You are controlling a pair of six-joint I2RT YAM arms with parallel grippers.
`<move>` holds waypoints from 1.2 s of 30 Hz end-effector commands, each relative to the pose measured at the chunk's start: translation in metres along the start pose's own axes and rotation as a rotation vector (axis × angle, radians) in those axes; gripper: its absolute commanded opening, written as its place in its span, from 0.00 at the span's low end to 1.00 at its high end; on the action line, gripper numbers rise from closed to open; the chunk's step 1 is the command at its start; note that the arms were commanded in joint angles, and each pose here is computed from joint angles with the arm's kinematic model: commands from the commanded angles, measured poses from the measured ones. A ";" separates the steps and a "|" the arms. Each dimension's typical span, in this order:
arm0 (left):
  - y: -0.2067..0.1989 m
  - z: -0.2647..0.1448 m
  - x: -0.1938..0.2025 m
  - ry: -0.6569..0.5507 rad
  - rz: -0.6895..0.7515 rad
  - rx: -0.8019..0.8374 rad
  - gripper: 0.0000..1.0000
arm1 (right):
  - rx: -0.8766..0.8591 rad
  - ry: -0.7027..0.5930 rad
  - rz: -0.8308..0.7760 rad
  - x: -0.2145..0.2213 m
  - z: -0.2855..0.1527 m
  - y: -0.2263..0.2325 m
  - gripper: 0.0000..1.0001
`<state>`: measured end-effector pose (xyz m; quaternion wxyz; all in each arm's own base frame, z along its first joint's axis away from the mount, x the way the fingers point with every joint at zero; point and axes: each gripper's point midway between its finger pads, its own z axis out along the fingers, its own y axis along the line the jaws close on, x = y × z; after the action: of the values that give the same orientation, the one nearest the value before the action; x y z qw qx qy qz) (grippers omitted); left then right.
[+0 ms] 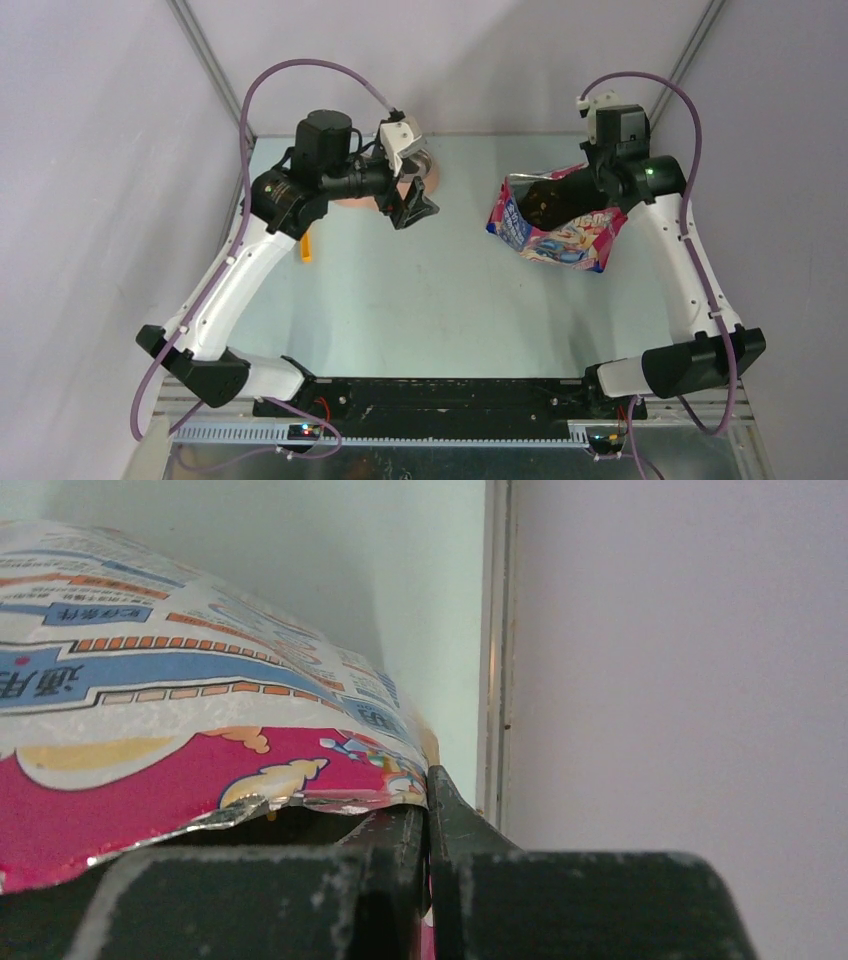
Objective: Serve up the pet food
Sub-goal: Open the pet food bag at the center of the board.
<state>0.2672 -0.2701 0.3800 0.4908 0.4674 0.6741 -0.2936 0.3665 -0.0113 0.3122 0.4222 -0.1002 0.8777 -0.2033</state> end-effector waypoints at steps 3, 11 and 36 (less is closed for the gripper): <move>0.010 0.008 0.005 -0.002 0.008 -0.022 0.97 | 0.067 -0.281 0.053 -0.064 -0.047 -0.032 0.07; 0.010 0.019 0.015 0.020 -0.022 0.001 0.97 | -0.138 -0.258 -0.214 -0.078 -0.038 0.026 0.51; 0.003 0.004 0.029 0.035 0.004 -0.025 0.97 | -0.366 -0.248 -0.450 -0.092 -0.051 0.056 0.68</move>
<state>0.2726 -0.2684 0.3381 0.4598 0.4664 0.7007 -0.2830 0.4038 0.0820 0.3538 0.4230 -0.3677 0.8168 -0.1368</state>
